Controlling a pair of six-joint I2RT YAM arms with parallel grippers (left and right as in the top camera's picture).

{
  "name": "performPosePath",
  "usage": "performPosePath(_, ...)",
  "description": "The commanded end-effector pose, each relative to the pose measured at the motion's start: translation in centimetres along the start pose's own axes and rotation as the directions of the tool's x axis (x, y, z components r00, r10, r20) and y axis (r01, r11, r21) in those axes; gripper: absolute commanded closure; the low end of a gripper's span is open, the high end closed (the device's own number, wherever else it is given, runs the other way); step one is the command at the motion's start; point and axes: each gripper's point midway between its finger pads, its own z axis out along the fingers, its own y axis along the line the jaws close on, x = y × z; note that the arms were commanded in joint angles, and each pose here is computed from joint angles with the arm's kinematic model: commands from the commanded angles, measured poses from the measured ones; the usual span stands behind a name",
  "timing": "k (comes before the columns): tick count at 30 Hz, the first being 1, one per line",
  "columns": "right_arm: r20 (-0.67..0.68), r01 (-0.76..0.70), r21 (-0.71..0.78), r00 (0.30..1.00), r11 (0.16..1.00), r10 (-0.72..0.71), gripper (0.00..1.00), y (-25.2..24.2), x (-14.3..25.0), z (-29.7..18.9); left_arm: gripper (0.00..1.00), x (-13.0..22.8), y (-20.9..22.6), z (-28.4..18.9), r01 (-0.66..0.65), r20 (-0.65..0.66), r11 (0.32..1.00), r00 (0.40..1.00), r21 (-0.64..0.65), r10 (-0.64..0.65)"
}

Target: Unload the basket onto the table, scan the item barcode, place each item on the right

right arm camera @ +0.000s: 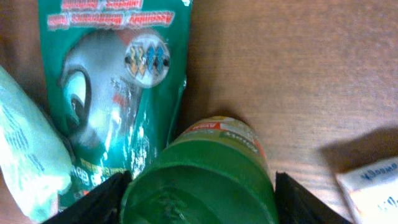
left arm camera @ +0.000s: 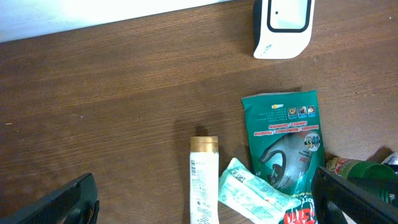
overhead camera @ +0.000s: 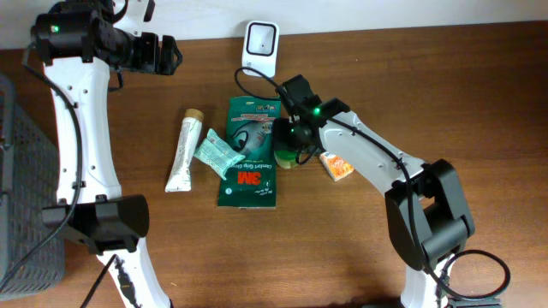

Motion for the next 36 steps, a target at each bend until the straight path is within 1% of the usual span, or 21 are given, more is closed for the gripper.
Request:
performPosePath(1, -0.028, 0.318, 0.011, 0.948, 0.948, -0.317, 0.45, 0.2, 0.1, -1.6, 0.01, -0.5, -0.2, -1.2, -0.014, 0.032, 1.0, 0.999, 0.004, 0.014)
performPosePath(4, -0.039, 0.569, 0.001, 0.822, 0.823, -0.568, 0.46, 0.7, -0.5, -3.5, 0.01, -0.5, -0.2, -1.2, -0.014, 0.032, 1.0, 0.999, 0.004, 0.014)
performPosePath(5, -0.049, 0.675, -0.006, 0.737, 0.738, -0.674, 0.49, 0.6, -0.3, -3.6, 0.01, -0.5, -0.2, -1.2, -0.014, 0.032, 1.0, 0.999, 0.004, 0.014)
performPosePath(8, -0.054, 0.827, -0.07, 0.555, 0.558, -0.83, 0.5, 1.0, 0.8, -3.6, 0.01, -0.5, -0.2, -1.2, -0.014, 0.032, 1.0, 0.999, 0.004, 0.014)
performPosePath(10, 0.0, 0.917, -0.153, 0.373, 0.368, -0.928, 0.49, 2.0, 1.8, -3.7, 0.01, -0.5, -0.2, -1.2, -0.014, 0.032, 1.0, 0.999, 0.004, 0.014)
performPosePath(11, 0.047, 0.954, -0.188, 0.247, 0.234, -0.968, 0.49, 2.5, 2.4, -3.6, 0.01, -0.5, -0.2, -1.2, -0.014, 0.032, 1.0, 0.999, 0.004, 0.014)
performPosePath(13, 0.082, 0.974, -0.217, 0.078, 0.058, -0.994, 0.49, 2.2, 3.6, -3.1, 0.01, -0.5, -0.2, -1.2, -0.014, 0.032, 1.0, 0.999, 0.004, 0.014)
performPosePath(15, 0.081, 0.976, -0.217, 0.045, 0.027, -0.996, 0.49, 1.6, 3.6, -2.9, 0.01, -0.5, -0.2, -1.2, -0.014, 0.032, 1.0, 0.999, 0.004, 0.014)
performPosePath(16, 0.079, 0.976, -0.215, 0.054, 0.036, -0.995, 0.42, 1.2, 3.4, -2.9, 0.01, -0.5, -0.2, -1.2, -0.014, 0.032, 1.0, 0.999, 0.004, 0.014)
performPosePath(17, 0.076, 0.976, -0.214, 0.065, 0.047, -0.995, 0.3, 0.9, 3.2, -2.9, 0.01, -0.5, -0.2, -1.2, -0.014, 0.032, 1.0, 0.999, 0.004, 0.014)
performPosePath(18, 0.072, 0.973, -0.206, 0.122, 0.105, -0.99, 0.11, 1.1, 2.9, -2.9, 0.0, -0.5, -0.2, -1.2, -0.014, 0.032, 1.0, 0.999, 0.004, 0.014)
performPosePath(19, 0.072, 0.969, -0.194, 0.172, 0.155, -0.982, 0.02, 1.4, 2.4, -2.8, 0.01, -0.5, -0.2, -1.2, -0.013, 0.032, 1.0, 0.999, 0.004, 0.013)
performPosePath(20, 0.075, 0.938, -0.172, 0.318, 0.302, -0.945, 0.02, 2.0, 1.3, -3.0, 0.01, -0.5, -0.2, -1.2, -0.014, 0.032, 1.0, 0.999, 0.004, 0.014)
performPosePath(22, 0.07, 0.761, -0.161, 0.644, 0.629, -0.762, 0.02, 3.1, -0.7, -4.2, 0.01, -0.5, -0.2, -1.2, -0.014, 0.032, 1.0, 0.999, 0.004, 0.014)
performPosePath(24, -0.009, 0.404, -0.174, 0.911, 0.898, -0.412, 0.02, 3.0, -1.0, -4.9, 0.01, -0.5, -0.2, -1.2, -0.014, 0.032, 1.0, 0.999, 0.004, 0.014)
performPosePath(27, -0.078, 0.359, -0.134, 0.926, 0.924, -0.371, 0.02, 1.6, 0.3, -4.5, 0.01, -0.5, -0.2, -1.2, -0.014, 0.032, 1.0, 0.999, 0.004, 0.014)
performPosePath(28, -0.094, 0.281, -0.1, 0.952, 0.955, -0.29, 0.02, 1.1, 0.3, -4.3, 0.01, -0.5, -0.2, -1.2, -0.014, 0.032, 1.0, 0.999, 0.004, 0.014)
performPosePath(29, -0.109, 0.114, -0.014, 0.987, 0.993, -0.115, 0.02, -0.2, 0.3, -4.2, 0.01, -0.5, -0.2, -1.2, -0.013, 0.032, 1.0, 0.999, 0.004, 0.013)
performPosePath(31, -0.138, -0.033, 0.045, 0.99, 0.998, 0.039, 0.0, -1.0, 1.1, -4.1, 0.01, -0.5, -0.2, -1.2, -0.014, 0.032, 1.0, 0.999, 0.004, 0.014)
performPosePath(33, -0.156, -0.072, 0.089, 0.984, 0.993, 0.086, 0.05, -1.6, 1.6, -3.2, 0.01, -0.5, -0.2, -1.2, -0.013, 0.032, 1.0, 0.999, 0.004, 0.013)
performPosePath(36, -0.206, -0.047, 0.101, 0.976, 0.994, 0.067, 0.07, -1.3, 2.9, -1.9, 0.01, -0.5, -0.2, -1.2, -0.014, 0.032, 1.0, 0.999, 0.004, 0.014)
